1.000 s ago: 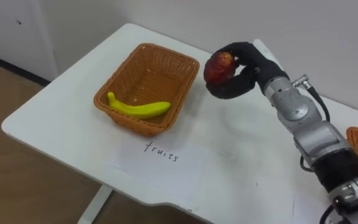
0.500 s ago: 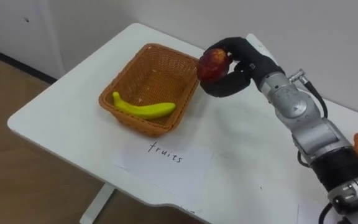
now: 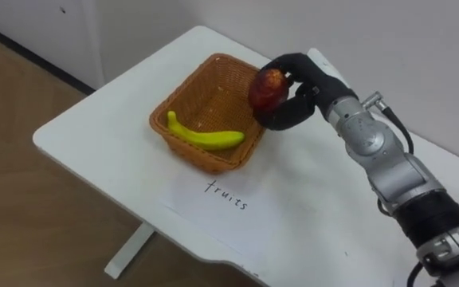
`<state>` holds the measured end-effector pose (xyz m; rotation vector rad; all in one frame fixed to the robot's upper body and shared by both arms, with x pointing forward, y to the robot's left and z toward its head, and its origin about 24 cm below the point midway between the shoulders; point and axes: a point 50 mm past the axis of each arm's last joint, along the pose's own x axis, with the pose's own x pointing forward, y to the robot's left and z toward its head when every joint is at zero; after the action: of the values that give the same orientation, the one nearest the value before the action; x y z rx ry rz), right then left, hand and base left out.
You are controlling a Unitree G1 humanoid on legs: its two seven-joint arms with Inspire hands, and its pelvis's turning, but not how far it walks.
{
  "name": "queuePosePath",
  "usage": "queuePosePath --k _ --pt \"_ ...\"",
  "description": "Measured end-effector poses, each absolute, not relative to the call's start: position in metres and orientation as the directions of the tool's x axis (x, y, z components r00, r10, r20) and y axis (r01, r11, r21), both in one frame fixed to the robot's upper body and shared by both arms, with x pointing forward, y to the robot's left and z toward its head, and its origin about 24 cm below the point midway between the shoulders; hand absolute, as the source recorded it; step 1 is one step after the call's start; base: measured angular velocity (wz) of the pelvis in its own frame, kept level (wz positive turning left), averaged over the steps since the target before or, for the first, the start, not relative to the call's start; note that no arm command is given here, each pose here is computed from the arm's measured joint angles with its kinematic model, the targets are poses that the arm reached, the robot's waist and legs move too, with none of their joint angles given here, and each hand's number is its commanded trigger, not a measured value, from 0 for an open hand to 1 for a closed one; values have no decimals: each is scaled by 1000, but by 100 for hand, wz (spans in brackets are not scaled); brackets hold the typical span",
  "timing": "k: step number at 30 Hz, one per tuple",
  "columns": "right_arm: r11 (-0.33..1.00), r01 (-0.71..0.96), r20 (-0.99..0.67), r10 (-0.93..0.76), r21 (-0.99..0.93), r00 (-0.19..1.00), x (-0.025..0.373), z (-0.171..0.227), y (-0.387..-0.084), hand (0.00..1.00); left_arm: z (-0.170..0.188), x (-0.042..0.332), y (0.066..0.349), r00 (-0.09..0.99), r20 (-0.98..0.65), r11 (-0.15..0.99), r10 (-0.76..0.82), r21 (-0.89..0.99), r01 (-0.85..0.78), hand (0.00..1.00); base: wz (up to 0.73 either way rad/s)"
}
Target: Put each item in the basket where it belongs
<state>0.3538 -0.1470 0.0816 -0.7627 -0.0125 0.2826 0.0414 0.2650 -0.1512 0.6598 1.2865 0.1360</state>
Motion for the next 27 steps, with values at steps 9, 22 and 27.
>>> queuePosePath --k 9,22,27 --pt "684 -247 -90 257 -686 962 354 82 -146 100 -151 38 267 289 -843 815 454 524 247 0 10" --pt "682 -297 -124 291 -668 949 351 72 -130 100 -150 30 272 269 -848 813 457 521 261 0 2" --pt "672 -326 -161 297 -665 941 350 64 -127 100 -148 29 278 258 -856 815 448 510 276 0 2"
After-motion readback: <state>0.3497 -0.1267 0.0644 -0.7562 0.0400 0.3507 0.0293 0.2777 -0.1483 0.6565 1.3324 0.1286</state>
